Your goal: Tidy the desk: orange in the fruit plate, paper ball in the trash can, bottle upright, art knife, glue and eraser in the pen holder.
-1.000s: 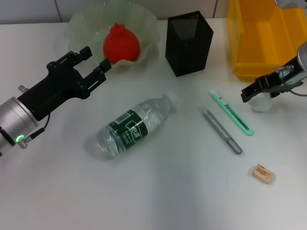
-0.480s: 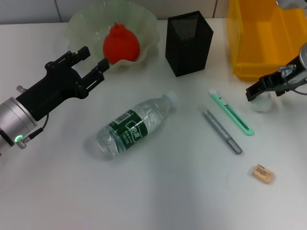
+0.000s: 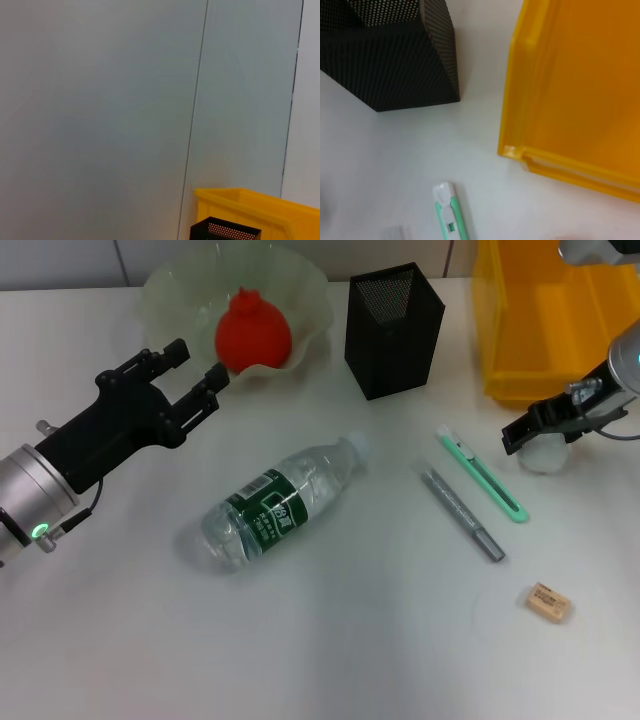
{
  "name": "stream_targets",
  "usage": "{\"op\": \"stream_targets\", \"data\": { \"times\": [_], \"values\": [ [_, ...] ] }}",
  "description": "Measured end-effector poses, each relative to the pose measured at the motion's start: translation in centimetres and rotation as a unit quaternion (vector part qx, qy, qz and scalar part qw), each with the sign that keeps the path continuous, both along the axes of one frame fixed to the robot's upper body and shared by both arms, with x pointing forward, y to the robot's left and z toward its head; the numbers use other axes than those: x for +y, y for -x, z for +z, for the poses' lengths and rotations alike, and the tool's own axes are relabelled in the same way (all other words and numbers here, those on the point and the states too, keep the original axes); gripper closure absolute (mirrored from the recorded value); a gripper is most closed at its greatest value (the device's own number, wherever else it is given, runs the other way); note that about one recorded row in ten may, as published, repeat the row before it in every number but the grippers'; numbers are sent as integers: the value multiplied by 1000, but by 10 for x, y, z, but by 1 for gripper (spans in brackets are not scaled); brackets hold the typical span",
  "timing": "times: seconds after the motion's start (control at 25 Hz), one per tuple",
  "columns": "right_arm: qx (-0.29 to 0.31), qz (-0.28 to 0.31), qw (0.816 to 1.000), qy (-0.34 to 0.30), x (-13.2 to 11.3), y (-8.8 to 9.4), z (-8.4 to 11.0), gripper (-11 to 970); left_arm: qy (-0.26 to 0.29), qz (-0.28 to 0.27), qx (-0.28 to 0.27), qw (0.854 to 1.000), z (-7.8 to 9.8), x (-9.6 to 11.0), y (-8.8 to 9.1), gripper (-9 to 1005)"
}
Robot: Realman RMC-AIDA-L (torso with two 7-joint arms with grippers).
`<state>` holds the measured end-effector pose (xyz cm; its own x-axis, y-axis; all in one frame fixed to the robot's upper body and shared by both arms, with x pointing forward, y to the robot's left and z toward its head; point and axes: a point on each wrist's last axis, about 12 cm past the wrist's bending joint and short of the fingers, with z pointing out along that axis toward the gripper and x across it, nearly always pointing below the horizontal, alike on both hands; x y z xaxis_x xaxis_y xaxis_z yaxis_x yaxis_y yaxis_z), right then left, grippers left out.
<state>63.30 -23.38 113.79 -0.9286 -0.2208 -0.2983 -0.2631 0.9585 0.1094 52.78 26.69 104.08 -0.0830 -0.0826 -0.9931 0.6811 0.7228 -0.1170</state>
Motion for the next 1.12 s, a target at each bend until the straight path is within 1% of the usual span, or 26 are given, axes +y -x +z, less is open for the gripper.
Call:
{"op": "stream_targets", "data": {
  "times": [0.4, 0.56, 0.64, 0.72, 0.8, 0.84, 0.88, 0.92, 0.96, 1.08, 1.12],
  "values": [
    [5, 1, 1000, 1, 0, 1, -3, 180, 2, 0, 1, 1000, 0, 0, 0, 394],
    [-2, 1, 1000, -1, -1, 0, 2, 258, 3, 1, 2, 1000, 0, 0, 0, 394],
    [-12, 8, 1000, -12, 0, 0, 9, 297, 3, 3, 2, 1000, 0, 1, 0, 394],
    [-27, 22, 999, -36, 2, 2, 20, 336, 3, 3, 2, 1000, 0, 1, 0, 394],
    [-57, 32, 996, -68, 1, 5, 34, 375, 4, 3, 1, 1000, 0, 2, 1, 394],
    [-95, 34, 991, -91, -2, 8, 50, 395, 4, 3, 1, 1000, 0, 2, 1, 394],
    [-95, 34, 991, -91, -2, 8, 50, 480, 4, 4, 2, 1000, 0, 2, 2, 394],
    [-143, 29, 985, -96, -9, 10, 67, 566, 4, 4, 2, 1000, 0, 2, 2, 394],
    [-143, 29, 985, -96, -9, 10, 67, 573, 4, 4, 2, 1000, 0, 2, 2, 394],
    [-206, 14, 974, -89, -18, 12, 87, 593, 6, 4, 3, 1000, -1, 1, 3, 393],
    [-221, 10, 971, -87, -20, 11, 91, 599, 6, 4, 3, 1000, -1, 1, 3, 393]
  ]
}}
